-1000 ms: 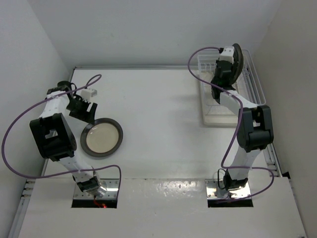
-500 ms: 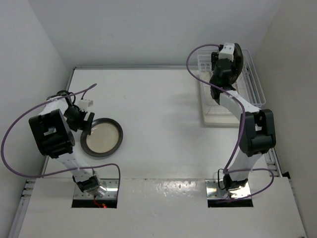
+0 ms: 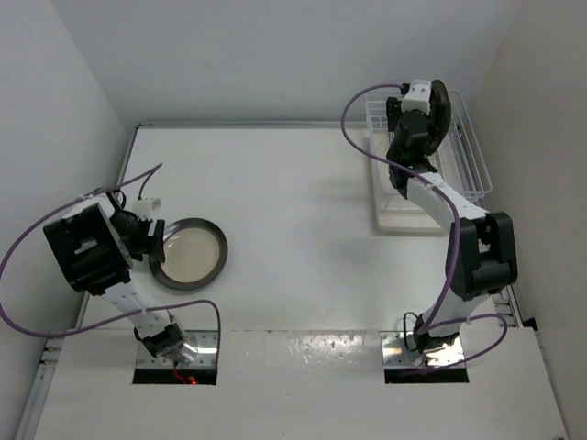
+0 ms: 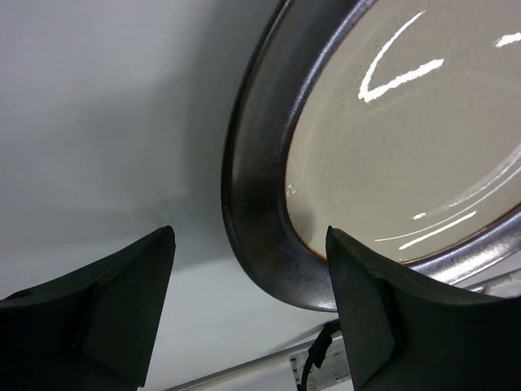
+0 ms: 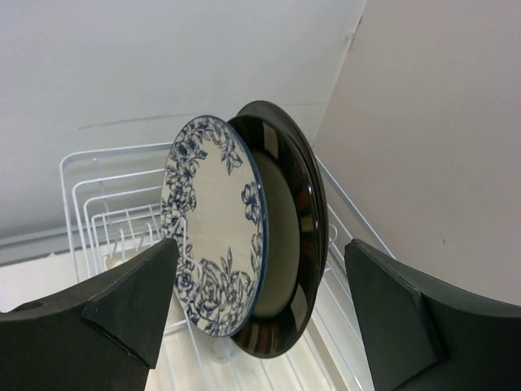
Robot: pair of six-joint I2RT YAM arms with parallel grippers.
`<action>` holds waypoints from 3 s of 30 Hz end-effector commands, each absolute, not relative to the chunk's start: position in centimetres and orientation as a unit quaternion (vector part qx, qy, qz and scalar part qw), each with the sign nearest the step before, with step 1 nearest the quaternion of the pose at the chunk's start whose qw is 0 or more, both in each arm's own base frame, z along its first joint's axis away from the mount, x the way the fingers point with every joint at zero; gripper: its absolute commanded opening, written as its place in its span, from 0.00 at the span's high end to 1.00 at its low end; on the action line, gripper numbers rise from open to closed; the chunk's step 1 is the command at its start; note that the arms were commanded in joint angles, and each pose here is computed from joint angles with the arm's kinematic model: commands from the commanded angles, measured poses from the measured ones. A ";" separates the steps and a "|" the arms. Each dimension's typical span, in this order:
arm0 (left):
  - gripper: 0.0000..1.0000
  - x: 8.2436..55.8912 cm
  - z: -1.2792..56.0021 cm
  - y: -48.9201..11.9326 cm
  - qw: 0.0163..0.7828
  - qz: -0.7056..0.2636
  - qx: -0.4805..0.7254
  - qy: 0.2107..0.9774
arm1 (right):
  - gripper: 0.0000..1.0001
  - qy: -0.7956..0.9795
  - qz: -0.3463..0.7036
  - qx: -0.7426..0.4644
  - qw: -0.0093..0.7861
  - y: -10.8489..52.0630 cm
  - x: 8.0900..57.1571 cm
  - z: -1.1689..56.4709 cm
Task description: Load the plates into the dish rack
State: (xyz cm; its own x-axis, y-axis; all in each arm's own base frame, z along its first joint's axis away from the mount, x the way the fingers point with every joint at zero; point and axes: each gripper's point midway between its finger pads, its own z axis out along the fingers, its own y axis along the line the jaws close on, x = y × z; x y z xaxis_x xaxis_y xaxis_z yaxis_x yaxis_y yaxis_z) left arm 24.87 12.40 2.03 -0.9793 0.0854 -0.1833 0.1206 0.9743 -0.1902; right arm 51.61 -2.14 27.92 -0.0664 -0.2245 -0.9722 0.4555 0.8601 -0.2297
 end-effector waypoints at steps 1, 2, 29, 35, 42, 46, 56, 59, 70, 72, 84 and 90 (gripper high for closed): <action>0.20 24.4 1.6 11.2 0.107 -0.166 0.061 0.978 | 0.17 0.654 -0.231 0.080 0.715 -0.8 50.2 32.3; 0.22 23.8 1.2 10.6 0.099 -0.181 0.063 0.976 | 0.17 0.654 -0.230 0.079 0.716 -0.7 50.1 32.3; 1.00 29.9 3.5 5.9 0.185 -0.347 0.104 0.913 | 0.18 0.766 0.126 -0.165 0.608 20.5 36.8 22.9; 1.00 33.0 6.5 4.7 0.225 -0.361 0.095 0.900 | 0.19 0.794 0.309 -0.187 0.490 26.0 31.5 16.1; 1.00 37.3 11.5 1.4 0.275 -0.339 0.143 0.888 | 0.08 0.777 0.404 -0.209 0.436 30.2 29.6 13.6; 1.00 38.4 13.8 -0.9 0.302 -0.359 0.158 0.869 | 0.08 0.749 0.494 -0.165 0.410 31.7 29.9 13.6; 1.00 39.9 17.2 -4.6 0.325 -0.441 0.169 0.820 | 0.12 0.746 0.522 -0.117 0.396 34.3 33.0 11.1; 1.00 40.3 18.2 -5.6 0.329 -0.457 0.181 0.806 | 0.13 0.744 0.529 -0.096 0.397 34.3 34.1 10.1; 1.00 40.3 21.3 -8.7 0.328 -0.502 0.200 0.775 | 0.20 0.717 0.540 -0.046 0.439 35.4 39.4 11.4; 1.00 39.9 21.3 -9.3 0.323 -0.514 0.203 0.768 | 0.24 0.713 0.543 -0.055 0.440 36.1 39.8 11.8; 1.00 39.9 21.2 -10.6 0.312 -0.537 0.209 0.755 | 1.00 0.667 0.599 -0.080 0.437 38.4 37.6 15.9; 0.59 41.6 18.9 -9.1 0.300 -0.470 0.189 0.809 | 1.00 0.675 0.550 -0.077 0.486 36.1 37.5 18.5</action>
